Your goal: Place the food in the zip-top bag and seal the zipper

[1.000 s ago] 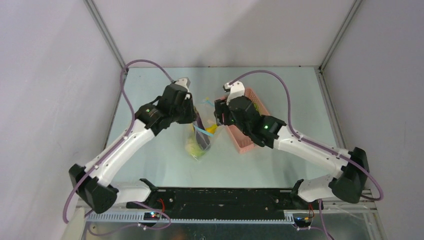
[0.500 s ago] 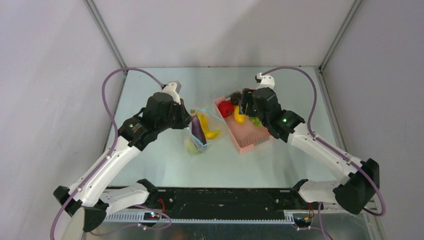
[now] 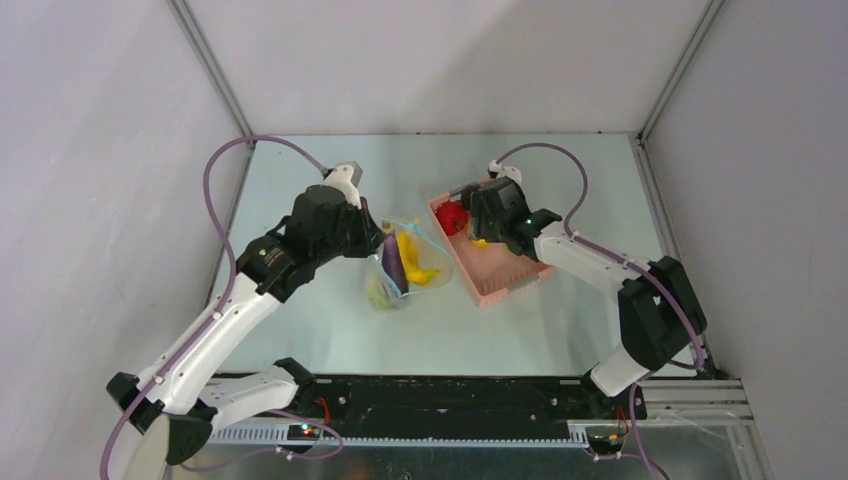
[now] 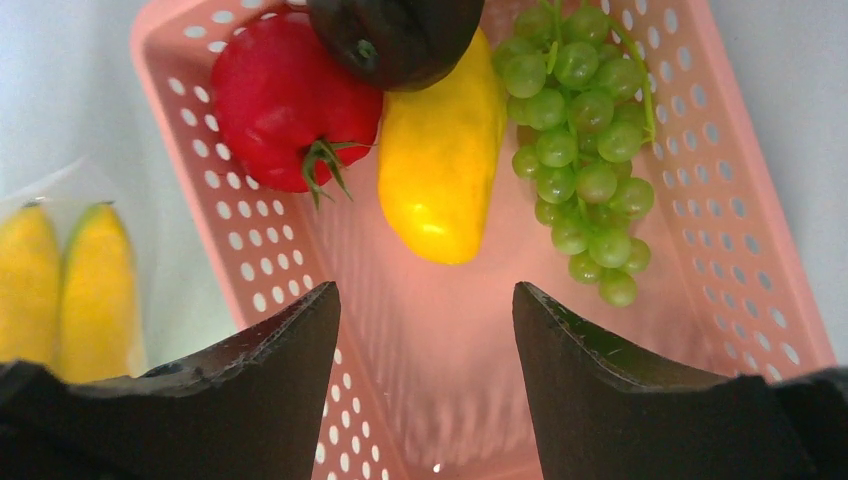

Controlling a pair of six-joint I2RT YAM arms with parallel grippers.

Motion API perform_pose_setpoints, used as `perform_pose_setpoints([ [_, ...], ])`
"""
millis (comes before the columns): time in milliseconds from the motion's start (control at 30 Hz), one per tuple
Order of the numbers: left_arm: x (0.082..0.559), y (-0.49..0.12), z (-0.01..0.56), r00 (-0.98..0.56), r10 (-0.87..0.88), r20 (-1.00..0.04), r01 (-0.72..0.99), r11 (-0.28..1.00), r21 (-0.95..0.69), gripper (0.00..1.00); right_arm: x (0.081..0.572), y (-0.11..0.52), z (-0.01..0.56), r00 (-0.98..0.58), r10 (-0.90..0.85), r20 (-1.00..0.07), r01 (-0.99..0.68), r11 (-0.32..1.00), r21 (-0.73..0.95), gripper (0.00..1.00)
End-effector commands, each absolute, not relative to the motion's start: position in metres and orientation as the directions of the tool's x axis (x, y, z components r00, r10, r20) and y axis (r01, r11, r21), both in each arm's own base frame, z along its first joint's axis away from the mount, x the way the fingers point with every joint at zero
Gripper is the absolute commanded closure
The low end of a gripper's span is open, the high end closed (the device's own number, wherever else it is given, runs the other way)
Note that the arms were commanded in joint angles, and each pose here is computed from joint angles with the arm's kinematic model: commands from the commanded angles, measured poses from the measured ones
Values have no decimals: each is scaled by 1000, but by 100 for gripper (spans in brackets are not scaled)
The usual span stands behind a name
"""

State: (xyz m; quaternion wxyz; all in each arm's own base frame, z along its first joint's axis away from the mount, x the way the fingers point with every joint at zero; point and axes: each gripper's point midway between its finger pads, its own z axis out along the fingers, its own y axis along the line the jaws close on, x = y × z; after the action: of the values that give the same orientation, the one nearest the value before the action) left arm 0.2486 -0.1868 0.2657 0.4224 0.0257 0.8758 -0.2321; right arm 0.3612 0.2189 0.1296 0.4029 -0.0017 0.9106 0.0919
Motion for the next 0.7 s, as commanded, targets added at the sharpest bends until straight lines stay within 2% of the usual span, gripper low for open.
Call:
perform_pose_setpoints([
  [0, 257, -192, 283, -591, -167, -790, 282, 874, -396, 98, 382, 231, 124, -663, 107, -741, -76, 975, 208, 32],
  [667, 256, -196, 281, -598, -160, -786, 298, 865, -403, 98, 429, 232, 48, -720, 138, -680, 10, 982, 188, 35],
])
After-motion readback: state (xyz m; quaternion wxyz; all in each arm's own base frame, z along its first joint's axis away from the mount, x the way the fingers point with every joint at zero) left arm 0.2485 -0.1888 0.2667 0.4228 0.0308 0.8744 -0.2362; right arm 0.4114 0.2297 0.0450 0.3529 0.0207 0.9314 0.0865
